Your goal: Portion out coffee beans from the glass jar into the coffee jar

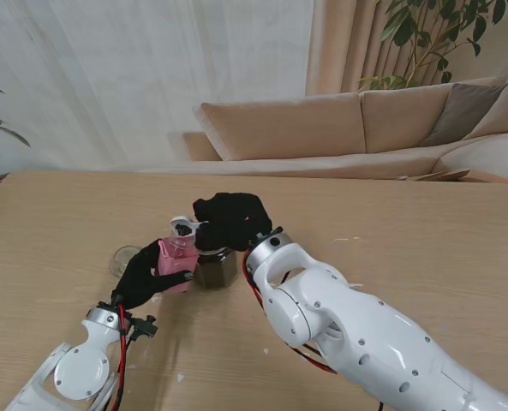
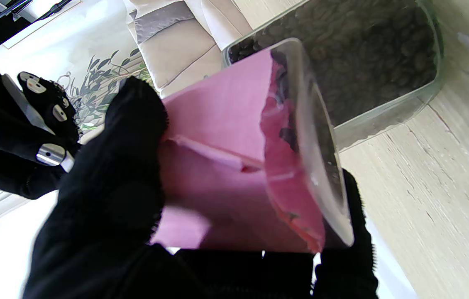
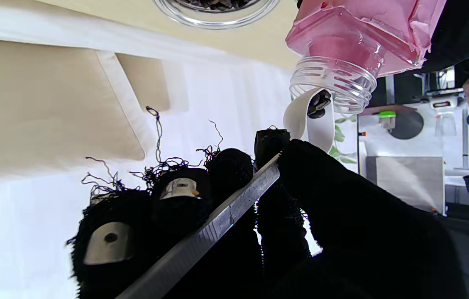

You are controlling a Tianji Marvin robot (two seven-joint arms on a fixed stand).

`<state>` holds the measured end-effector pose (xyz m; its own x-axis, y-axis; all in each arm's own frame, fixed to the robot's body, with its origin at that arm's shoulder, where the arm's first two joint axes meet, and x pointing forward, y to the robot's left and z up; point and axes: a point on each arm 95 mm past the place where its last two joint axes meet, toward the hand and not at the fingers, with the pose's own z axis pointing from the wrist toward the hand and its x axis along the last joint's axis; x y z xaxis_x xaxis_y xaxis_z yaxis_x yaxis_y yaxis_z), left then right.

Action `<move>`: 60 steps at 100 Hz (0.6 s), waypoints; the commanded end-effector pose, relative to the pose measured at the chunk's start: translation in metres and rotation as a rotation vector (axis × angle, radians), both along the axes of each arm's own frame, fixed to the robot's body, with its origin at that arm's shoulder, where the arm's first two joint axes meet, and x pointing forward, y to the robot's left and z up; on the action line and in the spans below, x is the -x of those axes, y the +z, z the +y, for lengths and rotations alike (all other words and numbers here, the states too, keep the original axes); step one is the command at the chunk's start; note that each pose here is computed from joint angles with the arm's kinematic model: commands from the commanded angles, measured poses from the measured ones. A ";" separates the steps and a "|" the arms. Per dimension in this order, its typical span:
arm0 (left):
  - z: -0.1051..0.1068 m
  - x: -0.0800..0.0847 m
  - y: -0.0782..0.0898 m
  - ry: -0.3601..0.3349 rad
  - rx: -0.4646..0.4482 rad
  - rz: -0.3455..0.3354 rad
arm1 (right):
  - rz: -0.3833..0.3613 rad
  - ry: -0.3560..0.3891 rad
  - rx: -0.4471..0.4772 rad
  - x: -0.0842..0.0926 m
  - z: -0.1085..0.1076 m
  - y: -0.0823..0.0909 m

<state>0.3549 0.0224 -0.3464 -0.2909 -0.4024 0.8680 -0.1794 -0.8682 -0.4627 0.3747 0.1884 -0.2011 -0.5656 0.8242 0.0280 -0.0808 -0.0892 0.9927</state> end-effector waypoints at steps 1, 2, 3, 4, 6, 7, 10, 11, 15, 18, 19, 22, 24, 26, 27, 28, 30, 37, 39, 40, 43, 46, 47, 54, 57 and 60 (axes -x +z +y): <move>-0.007 0.002 0.002 -0.019 0.009 0.000 | 0.015 0.020 0.002 0.006 0.006 -0.003; -0.007 0.002 0.002 -0.019 0.009 0.000 | 0.011 0.020 0.004 0.006 0.006 -0.003; -0.007 0.002 0.002 -0.019 0.009 0.000 | 0.008 0.019 0.006 0.006 0.006 -0.003; -0.007 0.002 0.002 -0.019 0.009 0.000 | 0.004 0.019 0.008 0.006 0.006 -0.003; -0.007 0.002 0.002 -0.019 0.009 0.000 | -0.005 0.017 0.012 0.006 0.006 -0.003; -0.007 0.002 0.002 -0.019 0.009 0.001 | -0.008 0.016 0.013 0.007 0.006 -0.003; -0.007 0.002 0.002 -0.019 0.008 0.001 | -0.018 0.013 0.017 0.007 0.006 -0.003; -0.007 0.002 0.002 -0.019 0.008 0.001 | -0.019 0.013 0.017 0.007 0.006 -0.003; -0.006 0.002 0.002 -0.019 0.007 0.000 | -0.023 0.011 0.018 0.007 0.006 -0.002; -0.006 0.002 0.002 -0.019 0.008 0.000 | -0.032 0.007 0.023 0.007 0.005 -0.002; -0.006 0.002 0.002 -0.018 0.008 0.000 | -0.037 0.006 0.026 0.007 0.005 -0.002; -0.006 0.002 0.002 -0.018 0.009 0.000 | -0.053 0.001 0.036 0.007 0.005 -0.001; -0.006 0.002 0.002 -0.018 0.010 0.000 | -0.060 -0.001 0.042 0.007 0.005 -0.001; -0.006 0.002 0.002 -0.018 0.010 0.000 | -0.062 -0.001 0.044 0.007 0.005 -0.001; -0.006 0.002 0.003 -0.018 0.010 -0.001 | -0.062 -0.001 0.044 0.007 0.005 -0.001; -0.006 0.002 0.003 -0.018 0.010 -0.001 | -0.060 0.000 0.044 0.007 0.005 -0.001; -0.006 0.002 0.003 -0.018 0.010 -0.001 | -0.056 0.002 0.043 0.007 0.005 -0.001; -0.006 0.001 0.003 -0.018 0.011 -0.002 | -0.049 0.004 0.054 0.008 0.005 -0.001; -0.006 0.001 0.003 -0.018 0.011 -0.002 | -0.056 0.002 0.061 0.007 0.005 -0.001; -0.006 0.001 0.003 -0.018 0.011 -0.002 | -0.059 0.001 0.063 0.007 0.005 -0.001; -0.006 0.001 0.003 -0.019 0.012 -0.003 | -0.067 -0.004 0.067 0.007 0.004 -0.001; -0.006 0.001 0.003 -0.019 0.012 -0.003 | -0.071 -0.007 0.067 0.007 0.004 -0.001; -0.006 0.001 0.003 -0.019 0.012 -0.003 | -0.071 -0.008 0.067 0.007 0.004 -0.001; -0.005 0.001 0.003 -0.020 0.011 -0.004 | -0.073 -0.014 0.072 0.007 0.004 -0.001; -0.005 0.001 0.003 -0.020 0.011 -0.004 | -0.078 -0.018 0.076 0.007 0.003 -0.001; -0.005 0.001 0.003 -0.019 0.012 -0.004 | -0.082 -0.021 0.078 0.007 0.003 -0.001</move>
<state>0.3553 0.0220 -0.3448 -0.2948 -0.3990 0.8682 -0.1796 -0.8693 -0.4605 0.3696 0.1907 -0.2005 -0.5501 0.8316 -0.0769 -0.1689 -0.0207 0.9854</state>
